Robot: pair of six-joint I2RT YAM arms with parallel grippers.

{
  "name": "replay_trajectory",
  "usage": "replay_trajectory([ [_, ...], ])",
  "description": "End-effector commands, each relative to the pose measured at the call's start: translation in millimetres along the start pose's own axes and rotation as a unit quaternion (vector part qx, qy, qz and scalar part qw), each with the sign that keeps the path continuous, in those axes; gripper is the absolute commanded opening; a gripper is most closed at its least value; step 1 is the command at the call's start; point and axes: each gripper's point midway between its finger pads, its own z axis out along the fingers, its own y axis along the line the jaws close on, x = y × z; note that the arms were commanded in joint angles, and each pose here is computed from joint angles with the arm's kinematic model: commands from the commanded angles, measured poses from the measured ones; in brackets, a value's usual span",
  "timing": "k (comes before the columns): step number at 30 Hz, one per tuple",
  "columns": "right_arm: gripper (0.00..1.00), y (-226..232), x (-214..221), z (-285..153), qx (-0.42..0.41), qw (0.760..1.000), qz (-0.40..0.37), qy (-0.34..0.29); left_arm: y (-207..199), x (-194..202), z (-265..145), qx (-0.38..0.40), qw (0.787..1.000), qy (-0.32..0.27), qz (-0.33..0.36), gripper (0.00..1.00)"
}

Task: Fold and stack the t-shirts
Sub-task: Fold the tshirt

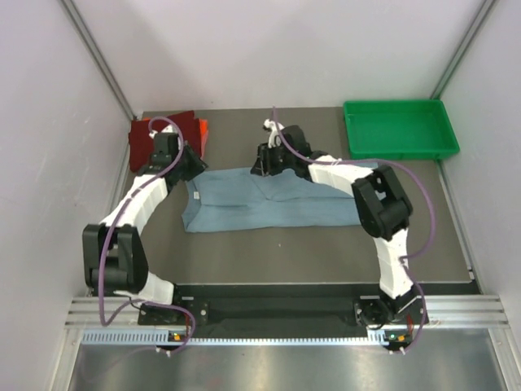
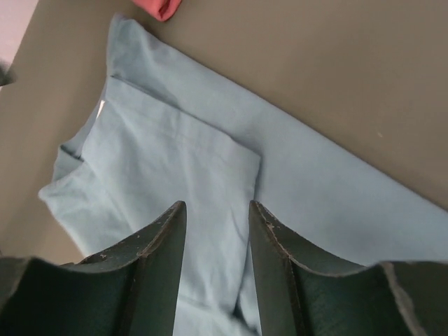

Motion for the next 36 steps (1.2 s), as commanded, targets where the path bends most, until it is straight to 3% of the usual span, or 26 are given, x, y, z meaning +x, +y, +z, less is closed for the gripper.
replay_trajectory([
  [1, 0.42, 22, -28, 25, -0.032, 0.998, -0.026, -0.042, -19, -5, -36, 0.042, 0.999, -0.022, -0.013, 0.32],
  [10, 0.44, 5, -5, 66, -0.013, 1.000, -0.011, -0.019, -7, -6, -63, 0.045, 0.997, -0.056, -0.027, 0.34],
  [23, 0.38, 5, 16, 89, -0.036, 0.999, 0.005, 0.005, -4, -4, -57, 0.045, 0.997, -0.057, -0.038, 0.34],
  [27, 0.22, 7, 13, 88, -0.043, 0.999, 0.007, -0.004, -4, -6, -56, 0.045, 0.996, -0.060, -0.040, 0.34],
  [28, 0.07, 7, 11, 87, -0.044, 0.999, 0.007, -0.009, -4, -5, -54, 0.045, 0.996, -0.059, -0.040, 0.34],
  [29, 0.00, 7, 10, 83, -0.045, 0.999, 0.010, -0.014, -3, -4, -53, 0.043, 0.997, -0.057, -0.040, 0.34],
  [36, 0.00, 17, -27, 52, -0.058, 0.994, 0.022, -0.086, 24, 7, -38, -0.011, 0.998, -0.047, -0.050, 0.34],
])
